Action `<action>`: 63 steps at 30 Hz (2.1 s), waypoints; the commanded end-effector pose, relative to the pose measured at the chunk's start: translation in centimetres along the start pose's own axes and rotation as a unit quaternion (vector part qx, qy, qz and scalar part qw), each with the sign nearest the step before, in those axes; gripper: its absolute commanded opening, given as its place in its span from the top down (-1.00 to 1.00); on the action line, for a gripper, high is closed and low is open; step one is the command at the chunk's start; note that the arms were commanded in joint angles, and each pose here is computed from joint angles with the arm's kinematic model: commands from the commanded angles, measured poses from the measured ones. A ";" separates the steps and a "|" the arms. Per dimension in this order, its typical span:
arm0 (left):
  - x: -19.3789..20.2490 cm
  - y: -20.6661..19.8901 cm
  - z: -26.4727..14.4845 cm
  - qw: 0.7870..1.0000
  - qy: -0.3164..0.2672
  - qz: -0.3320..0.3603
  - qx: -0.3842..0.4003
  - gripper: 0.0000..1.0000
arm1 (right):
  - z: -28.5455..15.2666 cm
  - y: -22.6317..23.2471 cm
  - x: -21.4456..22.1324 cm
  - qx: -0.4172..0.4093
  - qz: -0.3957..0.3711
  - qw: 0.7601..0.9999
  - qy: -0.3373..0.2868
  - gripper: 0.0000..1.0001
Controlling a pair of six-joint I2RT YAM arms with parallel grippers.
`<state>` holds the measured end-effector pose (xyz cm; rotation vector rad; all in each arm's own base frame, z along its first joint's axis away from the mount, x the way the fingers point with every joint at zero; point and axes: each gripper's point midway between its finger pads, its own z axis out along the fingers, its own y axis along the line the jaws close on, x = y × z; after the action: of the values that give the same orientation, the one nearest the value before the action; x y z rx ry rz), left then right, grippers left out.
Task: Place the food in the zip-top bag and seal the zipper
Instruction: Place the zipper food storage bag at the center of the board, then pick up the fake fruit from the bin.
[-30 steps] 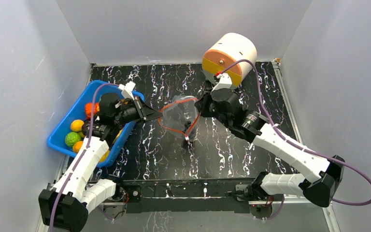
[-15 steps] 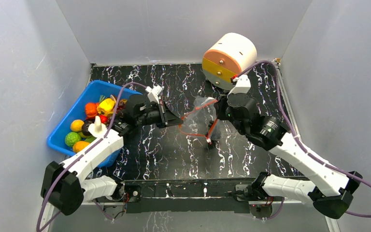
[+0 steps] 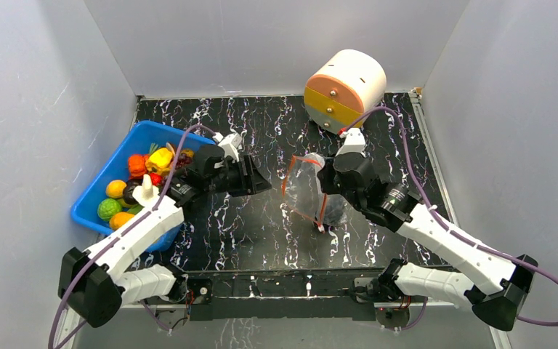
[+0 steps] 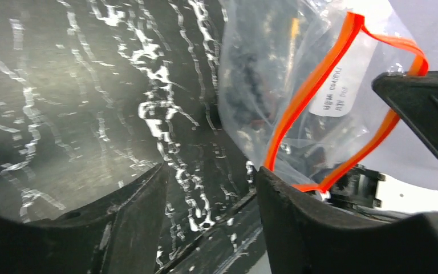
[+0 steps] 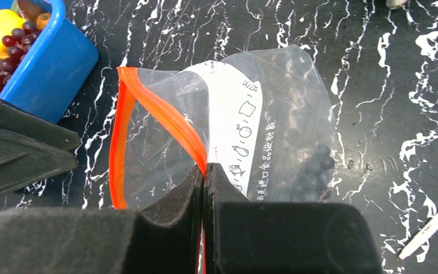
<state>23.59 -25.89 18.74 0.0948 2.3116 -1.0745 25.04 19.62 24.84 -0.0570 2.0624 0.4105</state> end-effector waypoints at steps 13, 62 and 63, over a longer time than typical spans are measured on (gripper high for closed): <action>-5.0 8.3 -9.7 0.951 -0.060 0.027 -0.302 -0.19 | 0.2 2.8 -1.9 -0.065 0.037 0.996 -0.038 1.00; -10.6 28.0 -9.1 0.855 0.052 -0.027 -0.515 -0.04 | -0.8 4.3 -1.6 -0.112 0.049 0.992 -0.021 1.00; -10.5 27.9 -9.2 0.856 0.053 -0.027 -0.514 0.03 | -0.8 4.3 -1.5 -0.112 0.048 0.992 -0.019 1.00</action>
<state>36.15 0.62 8.90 -0.3513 2.7052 0.2248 24.00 23.10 25.39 -0.1193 2.0521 0.6387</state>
